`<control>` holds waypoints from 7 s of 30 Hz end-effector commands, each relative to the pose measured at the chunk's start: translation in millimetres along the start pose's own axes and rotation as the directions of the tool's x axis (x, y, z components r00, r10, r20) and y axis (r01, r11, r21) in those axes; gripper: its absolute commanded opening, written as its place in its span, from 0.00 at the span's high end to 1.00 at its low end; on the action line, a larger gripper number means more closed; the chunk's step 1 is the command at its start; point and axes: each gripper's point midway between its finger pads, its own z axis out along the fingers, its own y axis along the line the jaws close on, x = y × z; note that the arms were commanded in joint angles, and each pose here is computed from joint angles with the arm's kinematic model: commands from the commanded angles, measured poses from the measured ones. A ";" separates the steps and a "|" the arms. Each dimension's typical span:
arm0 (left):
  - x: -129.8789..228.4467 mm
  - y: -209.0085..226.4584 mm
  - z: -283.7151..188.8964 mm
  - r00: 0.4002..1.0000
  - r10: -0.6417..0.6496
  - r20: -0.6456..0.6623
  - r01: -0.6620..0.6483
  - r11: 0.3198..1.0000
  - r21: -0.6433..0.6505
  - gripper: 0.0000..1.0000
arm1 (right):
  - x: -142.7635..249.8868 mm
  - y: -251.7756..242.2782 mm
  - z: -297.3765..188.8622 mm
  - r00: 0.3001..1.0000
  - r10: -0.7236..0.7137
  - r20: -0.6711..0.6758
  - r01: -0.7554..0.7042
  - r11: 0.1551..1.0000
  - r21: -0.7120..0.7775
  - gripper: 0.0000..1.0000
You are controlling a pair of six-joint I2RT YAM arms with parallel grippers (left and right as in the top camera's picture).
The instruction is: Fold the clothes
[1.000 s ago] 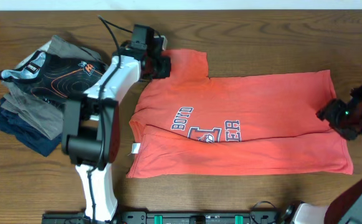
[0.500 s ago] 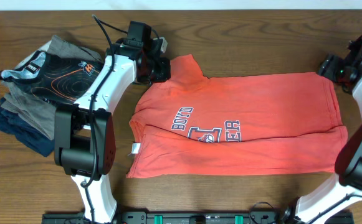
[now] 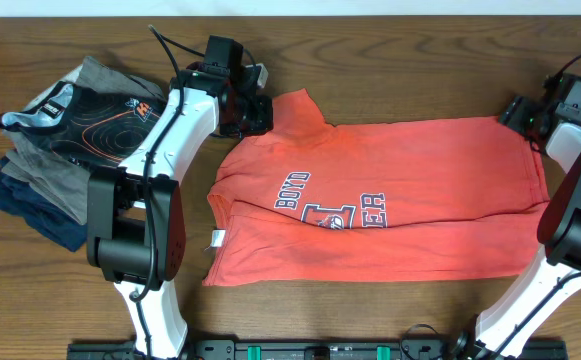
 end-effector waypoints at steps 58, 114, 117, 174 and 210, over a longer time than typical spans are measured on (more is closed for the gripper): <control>215.0 35.2 -88.9 0.766 -0.258 -0.589 0.084 0.948 -0.306 0.94 | 131.7 -126.9 -216.6 0.802 0.377 -0.463 -0.090 0.843 0.531 0.99; 204.6 41.5 -48.3 0.824 -0.321 -0.467 0.182 0.930 -0.319 0.41 | 173.8 -119.4 -152.9 0.864 0.059 -0.500 0.073 0.968 0.240 0.30; 213.3 50.0 -34.3 0.827 -0.336 -0.451 0.199 0.925 -0.324 0.41 | 173.6 -119.4 -152.8 0.864 0.059 -0.500 0.072 0.968 0.240 0.50; 107.9 105.8 29.4 0.923 -0.340 0.180 0.376 0.898 -0.231 0.62 | 158.9 -117.7 -87.9 0.950 0.016 -0.313 0.038 0.986 0.164 0.94; 157.7 68.5 -55.8 0.925 -0.377 0.050 0.379 0.904 -0.199 0.11 | 118.0 -120.8 -164.4 0.944 0.023 -0.328 0.081 0.950 0.301 0.27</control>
